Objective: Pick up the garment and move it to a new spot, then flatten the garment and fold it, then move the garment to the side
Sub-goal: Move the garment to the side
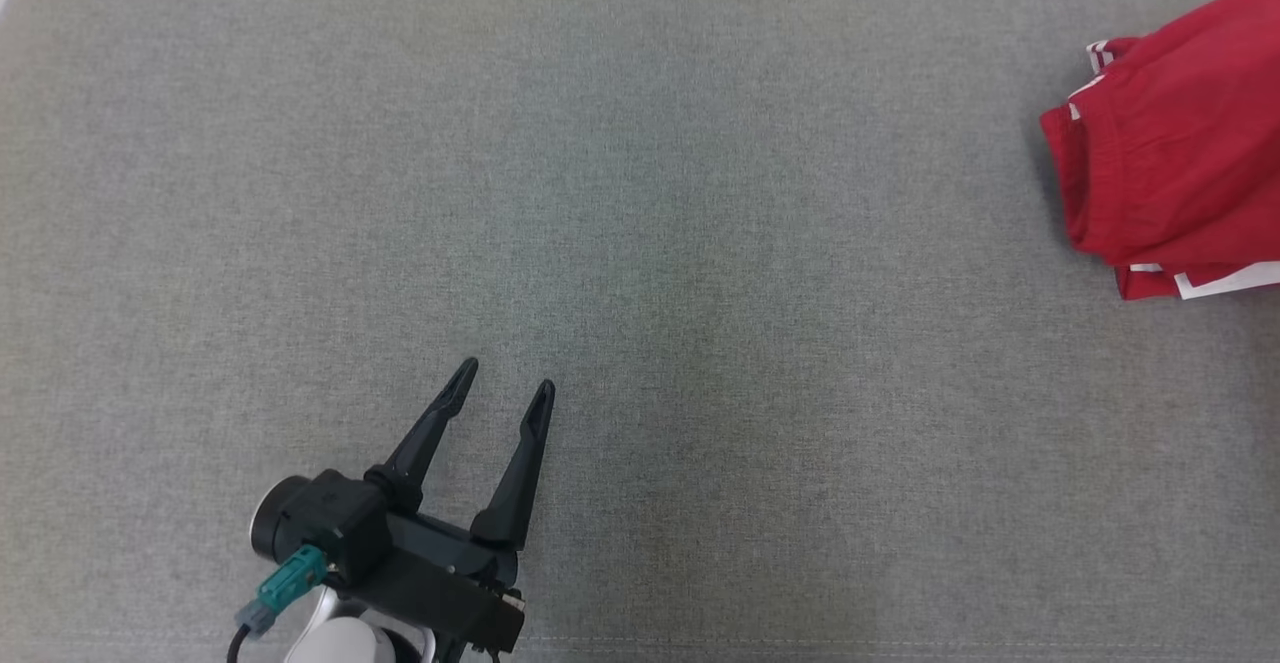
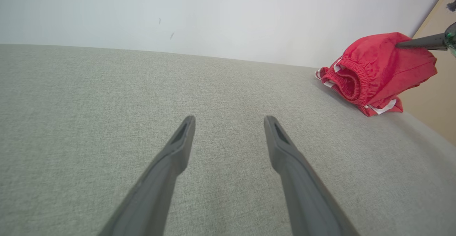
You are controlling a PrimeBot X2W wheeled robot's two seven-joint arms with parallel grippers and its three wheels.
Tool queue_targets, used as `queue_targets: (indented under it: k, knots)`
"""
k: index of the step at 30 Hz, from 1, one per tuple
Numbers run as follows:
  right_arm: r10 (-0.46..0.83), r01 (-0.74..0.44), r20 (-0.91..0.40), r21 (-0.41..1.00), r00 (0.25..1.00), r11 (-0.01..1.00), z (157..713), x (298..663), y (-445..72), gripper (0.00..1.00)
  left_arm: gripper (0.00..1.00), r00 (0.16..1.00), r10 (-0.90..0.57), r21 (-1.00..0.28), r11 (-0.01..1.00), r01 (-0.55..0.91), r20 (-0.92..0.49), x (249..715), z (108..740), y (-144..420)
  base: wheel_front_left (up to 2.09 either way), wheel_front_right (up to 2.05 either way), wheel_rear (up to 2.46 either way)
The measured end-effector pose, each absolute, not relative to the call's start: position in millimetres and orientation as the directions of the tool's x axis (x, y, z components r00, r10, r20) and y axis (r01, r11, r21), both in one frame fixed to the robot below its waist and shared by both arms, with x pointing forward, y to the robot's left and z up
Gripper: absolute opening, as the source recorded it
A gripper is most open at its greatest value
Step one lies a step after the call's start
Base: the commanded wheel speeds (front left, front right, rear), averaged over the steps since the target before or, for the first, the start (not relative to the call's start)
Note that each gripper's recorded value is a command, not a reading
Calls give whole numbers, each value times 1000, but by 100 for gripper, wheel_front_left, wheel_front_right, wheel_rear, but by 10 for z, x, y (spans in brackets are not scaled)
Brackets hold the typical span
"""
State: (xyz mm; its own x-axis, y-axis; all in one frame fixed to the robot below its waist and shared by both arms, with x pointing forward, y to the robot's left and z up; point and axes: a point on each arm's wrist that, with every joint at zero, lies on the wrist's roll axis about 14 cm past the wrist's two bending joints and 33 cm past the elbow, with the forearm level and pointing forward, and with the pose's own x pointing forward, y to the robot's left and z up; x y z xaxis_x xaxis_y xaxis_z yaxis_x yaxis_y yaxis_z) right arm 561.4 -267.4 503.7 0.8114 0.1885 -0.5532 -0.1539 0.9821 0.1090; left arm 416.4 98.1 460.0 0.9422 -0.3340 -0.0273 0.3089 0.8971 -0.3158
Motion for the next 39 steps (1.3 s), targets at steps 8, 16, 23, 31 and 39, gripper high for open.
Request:
queue_targets:
  k: [8,16,23,31,39]
  knots:
    - [76,-110,-613,-19,787,994,4733,5634,-2877,0,100,942,-333,-321,898,301,-46,4225,4513,986,0,0,0]
    - [-84,1,-626,-131,776,991,4547,5630,-3182,31,100,943,-330,-320,899,298,-49,4266,4494,999,0,0,0]
    - [-146,45,-586,-184,797,982,4525,5724,-3247,100,100,942,-333,-320,898,301,-50,4310,4474,992,0,0,0]
    - [-178,49,-552,-241,815,969,4418,5763,-3265,100,100,942,-332,-314,901,300,-54,4366,4449,1006,0,0,0]
    - [-174,51,-473,-262,864,964,4612,5762,-3200,100,100,941,-336,-307,900,308,-42,4339,4518,995,0,0,0]
